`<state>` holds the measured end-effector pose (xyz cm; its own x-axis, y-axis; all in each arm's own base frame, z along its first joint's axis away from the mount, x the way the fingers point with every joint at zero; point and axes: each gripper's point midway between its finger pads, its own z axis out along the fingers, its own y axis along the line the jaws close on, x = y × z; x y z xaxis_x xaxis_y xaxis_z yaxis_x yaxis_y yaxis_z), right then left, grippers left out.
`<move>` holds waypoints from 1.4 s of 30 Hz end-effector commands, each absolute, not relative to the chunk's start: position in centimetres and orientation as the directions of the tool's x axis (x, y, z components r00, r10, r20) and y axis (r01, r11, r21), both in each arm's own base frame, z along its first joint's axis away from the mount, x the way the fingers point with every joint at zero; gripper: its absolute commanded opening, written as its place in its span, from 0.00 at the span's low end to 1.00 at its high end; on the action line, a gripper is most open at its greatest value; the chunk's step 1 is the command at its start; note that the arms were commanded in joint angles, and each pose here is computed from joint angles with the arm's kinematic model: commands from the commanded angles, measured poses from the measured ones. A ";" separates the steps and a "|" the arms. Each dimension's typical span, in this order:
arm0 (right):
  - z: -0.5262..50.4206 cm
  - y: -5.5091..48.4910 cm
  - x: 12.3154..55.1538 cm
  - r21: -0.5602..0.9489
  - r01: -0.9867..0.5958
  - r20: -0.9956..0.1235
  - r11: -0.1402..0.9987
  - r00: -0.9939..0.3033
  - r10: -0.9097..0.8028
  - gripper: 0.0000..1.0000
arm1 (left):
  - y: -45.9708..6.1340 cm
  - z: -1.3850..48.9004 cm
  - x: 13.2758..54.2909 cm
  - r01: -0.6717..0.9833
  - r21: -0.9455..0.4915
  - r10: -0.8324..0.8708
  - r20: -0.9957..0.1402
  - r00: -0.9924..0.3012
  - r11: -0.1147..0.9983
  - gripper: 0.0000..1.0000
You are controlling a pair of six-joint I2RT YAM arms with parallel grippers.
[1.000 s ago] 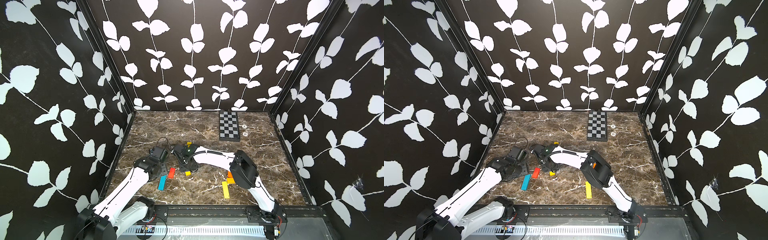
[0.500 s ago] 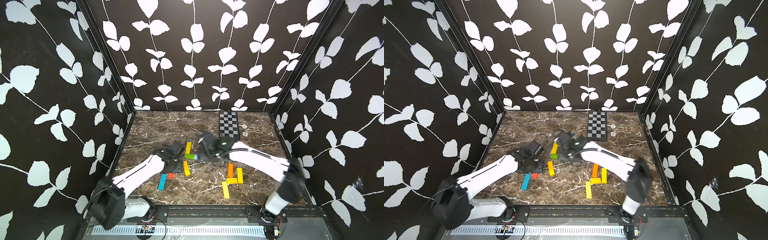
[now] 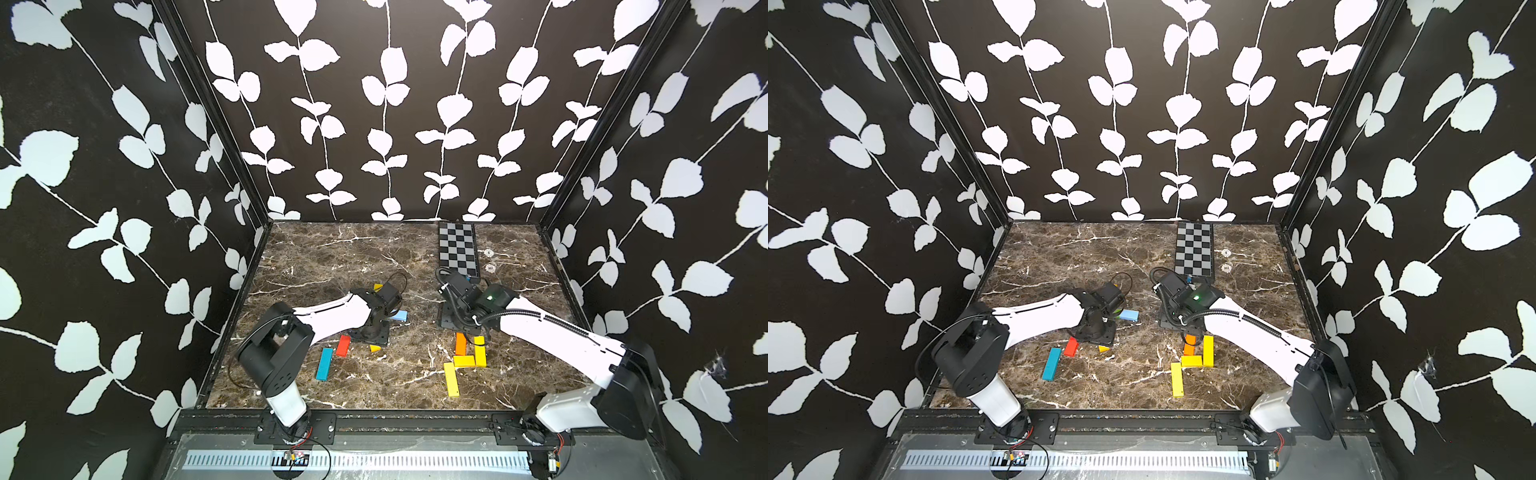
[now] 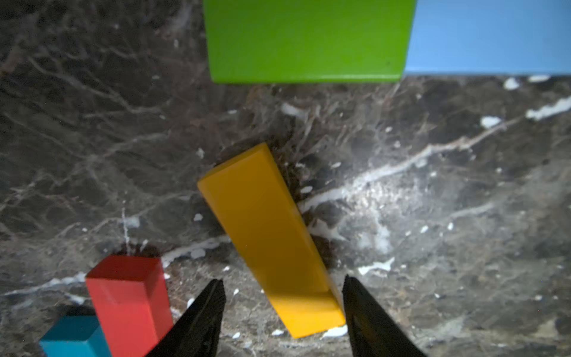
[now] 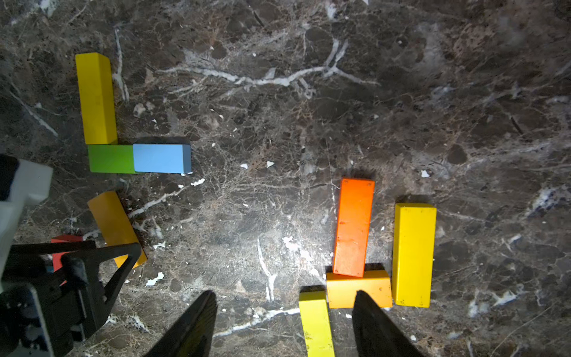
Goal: Assemble the letter h with building blocks
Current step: Assemble the building block at the center of the board.
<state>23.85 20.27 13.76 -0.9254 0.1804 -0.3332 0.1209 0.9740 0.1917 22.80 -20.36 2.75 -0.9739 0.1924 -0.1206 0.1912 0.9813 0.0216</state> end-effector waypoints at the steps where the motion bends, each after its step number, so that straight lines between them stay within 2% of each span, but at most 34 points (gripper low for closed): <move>1: 14.4 19.3 23.6 0.193 0.136 -0.346 0.972 -0.917 0.197 0.68 | -21.4 3.2 23.7 0.200 0.002 0.198 -0.139 -0.970 0.980 0.61; 8: 14.3 18.9 23.7 0.194 0.139 -0.344 0.971 -0.917 0.200 0.66 | -21.3 2.9 24.6 0.218 0.049 0.223 -0.133 -0.966 0.975 0.49; 12: 14.3 19.0 23.8 0.197 0.137 -0.337 0.971 -0.920 0.198 0.66 | -20.9 2.5 25.1 0.212 0.054 0.217 -0.122 -0.969 0.976 0.38; 20: 14.3 18.7 23.7 0.189 0.142 -0.337 0.972 -0.920 0.200 0.65 | -20.0 2.0 25.4 0.204 0.066 0.210 -0.103 -0.972 0.977 0.33; 23: 14.3 18.7 23.6 0.188 0.142 -0.337 0.972 -0.920 0.200 0.65 | -19.9 2.1 25.7 0.202 0.066 0.208 -0.104 -0.973 0.977 0.28; 33: 14.4 18.5 23.7 0.181 0.144 -0.337 0.973 -0.920 0.199 0.65 | -19.6 2.5 26.2 0.165 0.072 0.173 -0.118 -0.978 0.984 0.29; 34: 14.5 18.5 23.7 0.182 0.144 -0.338 0.973 -0.920 0.199 0.65 | -19.6 2.4 26.2 0.162 0.074 0.169 -0.119 -0.978 0.984 0.31; 37: 14.5 18.5 23.6 0.181 0.143 -0.339 0.973 -0.920 0.198 0.65 | -19.4 2.4 26.2 0.151 0.083 0.160 -0.118 -0.980 0.985 0.50; 39: 14.5 18.4 23.5 0.179 0.142 -0.340 0.974 -0.920 0.196 0.66 | -19.4 2.5 26.2 0.149 0.080 0.158 -0.122 -0.980 0.986 0.50; 42: 14.7 18.3 23.6 0.177 0.143 -0.342 0.974 -0.919 0.197 0.65 | -18.8 2.5 26.8 0.119 0.073 0.127 -0.123 -0.984 0.990 0.45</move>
<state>23.84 19.21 14.30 -0.9223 0.1890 -0.3370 0.1278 0.9723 0.1955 26.33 -19.67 2.15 -0.9794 0.1581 -0.1255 0.1518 0.9867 0.0581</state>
